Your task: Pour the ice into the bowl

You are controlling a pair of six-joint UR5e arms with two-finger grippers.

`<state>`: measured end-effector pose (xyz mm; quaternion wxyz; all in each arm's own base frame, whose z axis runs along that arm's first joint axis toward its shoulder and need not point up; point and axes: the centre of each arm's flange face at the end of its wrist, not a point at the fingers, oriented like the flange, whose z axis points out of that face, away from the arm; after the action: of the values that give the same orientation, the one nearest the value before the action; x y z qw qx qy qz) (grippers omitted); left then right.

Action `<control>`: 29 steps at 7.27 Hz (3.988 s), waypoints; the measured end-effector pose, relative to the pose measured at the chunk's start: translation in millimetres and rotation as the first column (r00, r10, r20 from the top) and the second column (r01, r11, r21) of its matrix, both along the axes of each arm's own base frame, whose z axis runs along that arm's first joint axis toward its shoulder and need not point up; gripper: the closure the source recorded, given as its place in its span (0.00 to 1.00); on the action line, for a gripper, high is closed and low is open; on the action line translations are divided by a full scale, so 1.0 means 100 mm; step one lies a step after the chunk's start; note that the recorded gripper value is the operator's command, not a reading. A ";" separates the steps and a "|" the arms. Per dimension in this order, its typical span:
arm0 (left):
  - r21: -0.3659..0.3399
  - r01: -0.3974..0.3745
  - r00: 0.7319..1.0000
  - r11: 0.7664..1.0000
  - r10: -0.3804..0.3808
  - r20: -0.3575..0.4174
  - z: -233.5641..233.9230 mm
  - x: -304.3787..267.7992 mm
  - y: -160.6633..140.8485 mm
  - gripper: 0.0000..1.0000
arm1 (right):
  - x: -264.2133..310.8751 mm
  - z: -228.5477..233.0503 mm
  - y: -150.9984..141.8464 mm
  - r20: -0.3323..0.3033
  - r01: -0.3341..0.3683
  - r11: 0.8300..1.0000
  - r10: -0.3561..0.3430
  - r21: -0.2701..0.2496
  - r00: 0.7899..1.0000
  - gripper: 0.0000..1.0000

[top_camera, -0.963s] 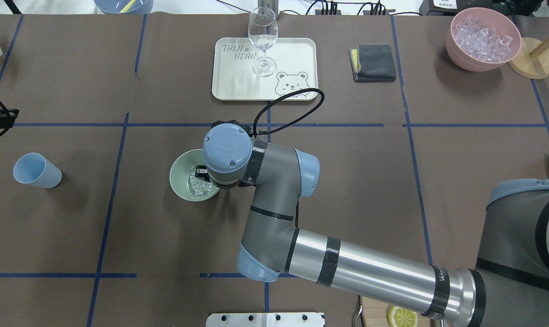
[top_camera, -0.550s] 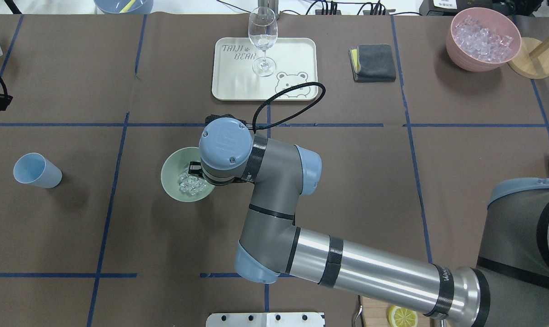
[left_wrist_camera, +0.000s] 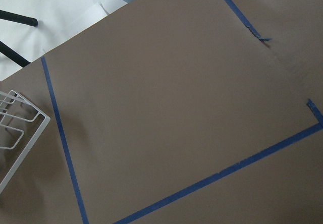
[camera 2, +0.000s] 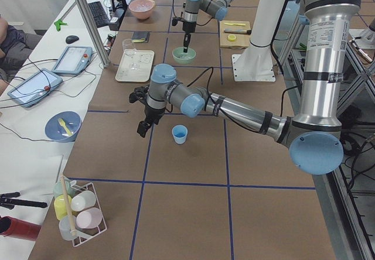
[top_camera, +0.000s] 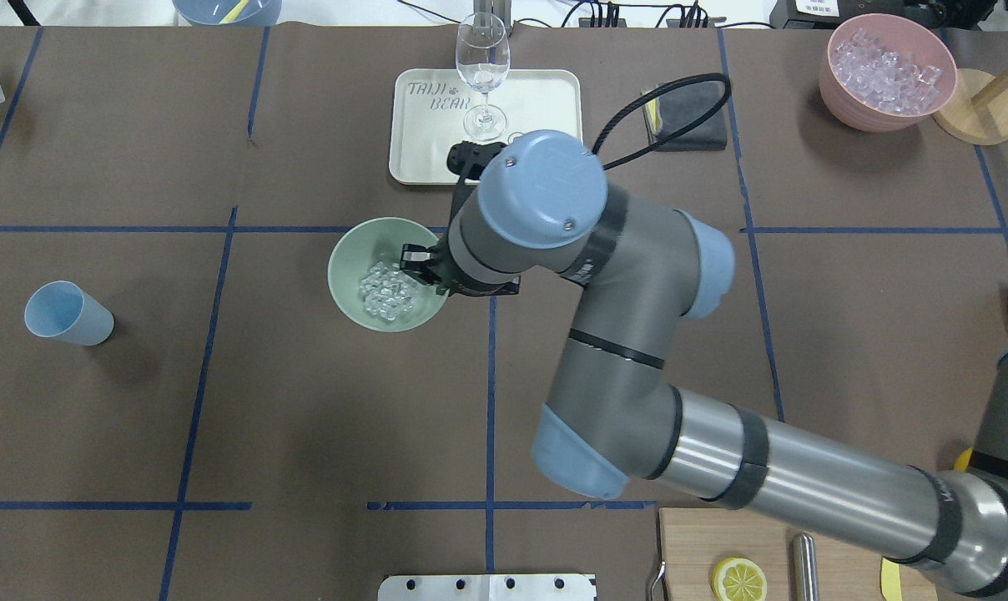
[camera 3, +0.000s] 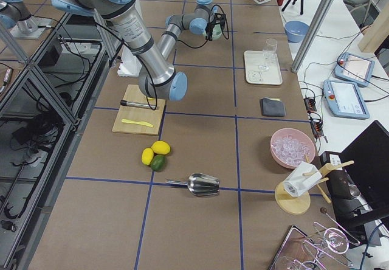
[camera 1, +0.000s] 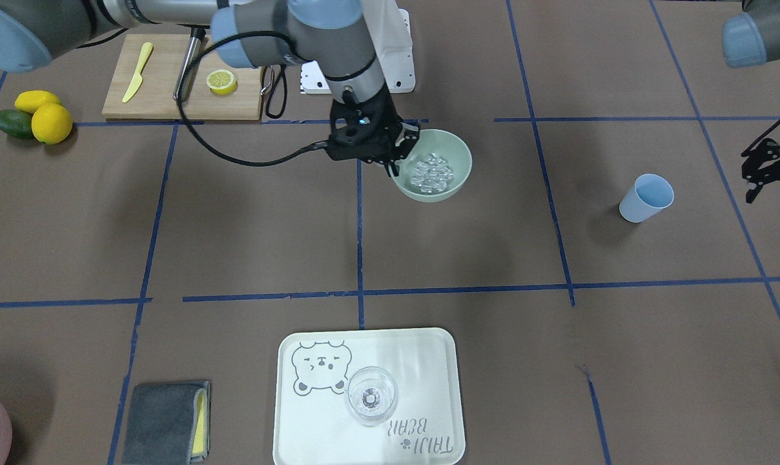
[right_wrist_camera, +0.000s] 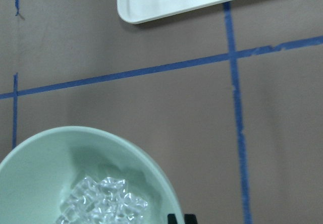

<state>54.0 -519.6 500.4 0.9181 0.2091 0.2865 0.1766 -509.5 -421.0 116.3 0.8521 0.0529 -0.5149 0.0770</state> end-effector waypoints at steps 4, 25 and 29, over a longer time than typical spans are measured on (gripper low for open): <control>-0.246 0.014 0.982 0.969 -0.060 -0.179 0.77 -0.80 0.40 0.00 | 1.68 1.29 -0.36 -0.150 0.068 0.993 -0.054 0.095 0.987 1.00; -0.265 0.019 0.978 0.964 -0.073 -0.195 0.93 -0.85 0.43 0.00 | 3.69 4.35 -0.43 -0.212 0.117 0.993 -0.110 0.022 0.971 0.00; -0.251 0.018 0.979 0.968 -0.069 -0.194 0.87 -0.85 0.38 0.00 | 4.99 4.54 -0.58 -0.361 0.232 0.969 -0.187 0.085 0.913 0.00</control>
<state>-31.2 -481.1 587.4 0.9070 0.1158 0.3931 0.0971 -10.4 -479.4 569.9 0.9285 0.0638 -0.3612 -0.0581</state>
